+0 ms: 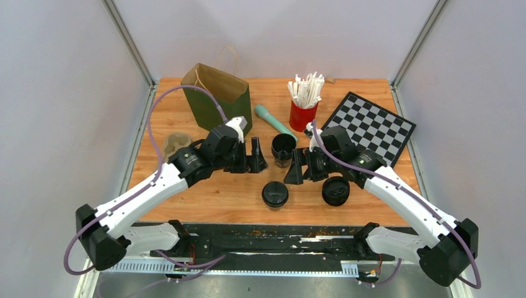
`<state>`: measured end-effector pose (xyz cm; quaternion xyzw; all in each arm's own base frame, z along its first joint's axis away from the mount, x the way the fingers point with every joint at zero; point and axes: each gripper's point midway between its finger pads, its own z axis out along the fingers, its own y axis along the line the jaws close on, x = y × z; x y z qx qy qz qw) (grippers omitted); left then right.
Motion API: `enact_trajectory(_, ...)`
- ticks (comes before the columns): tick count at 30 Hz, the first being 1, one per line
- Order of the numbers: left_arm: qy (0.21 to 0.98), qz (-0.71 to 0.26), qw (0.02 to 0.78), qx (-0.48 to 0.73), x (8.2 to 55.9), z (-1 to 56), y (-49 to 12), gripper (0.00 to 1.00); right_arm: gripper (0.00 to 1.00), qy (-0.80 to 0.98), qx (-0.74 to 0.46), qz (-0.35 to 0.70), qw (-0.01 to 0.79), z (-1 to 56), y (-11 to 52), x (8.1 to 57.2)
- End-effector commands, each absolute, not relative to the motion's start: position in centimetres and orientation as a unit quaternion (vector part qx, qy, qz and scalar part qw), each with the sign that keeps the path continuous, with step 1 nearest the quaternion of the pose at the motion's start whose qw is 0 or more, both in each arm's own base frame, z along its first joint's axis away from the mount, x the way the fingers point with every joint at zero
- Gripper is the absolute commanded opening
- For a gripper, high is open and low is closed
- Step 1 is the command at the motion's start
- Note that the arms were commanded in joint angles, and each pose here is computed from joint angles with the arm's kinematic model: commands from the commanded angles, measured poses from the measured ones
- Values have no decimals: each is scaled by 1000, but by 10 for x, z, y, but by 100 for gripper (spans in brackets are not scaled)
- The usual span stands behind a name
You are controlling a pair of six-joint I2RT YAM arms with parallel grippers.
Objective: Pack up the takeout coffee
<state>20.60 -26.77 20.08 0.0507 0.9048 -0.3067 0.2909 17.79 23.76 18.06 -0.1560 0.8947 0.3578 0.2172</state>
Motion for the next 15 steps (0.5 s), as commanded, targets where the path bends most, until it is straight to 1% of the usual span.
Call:
enact_trajectory(1,916,-203,341,54,205,219,-211,100,91,900,-155,306,269,203,220,193)
enact_trajectory(4,919,-174,350,48,197,223,-188,100,99,902,-157,287,283,212,217,201)
enact_trajectory(6,920,-166,354,42,190,223,-175,100,100,901,-161,278,291,216,220,203)
enact_trajectory(12,920,-144,363,19,177,210,-147,100,100,899,-186,255,304,221,240,198)
enact_trajectory(15,916,-151,372,12,172,206,-141,100,100,899,-205,241,303,217,252,192)
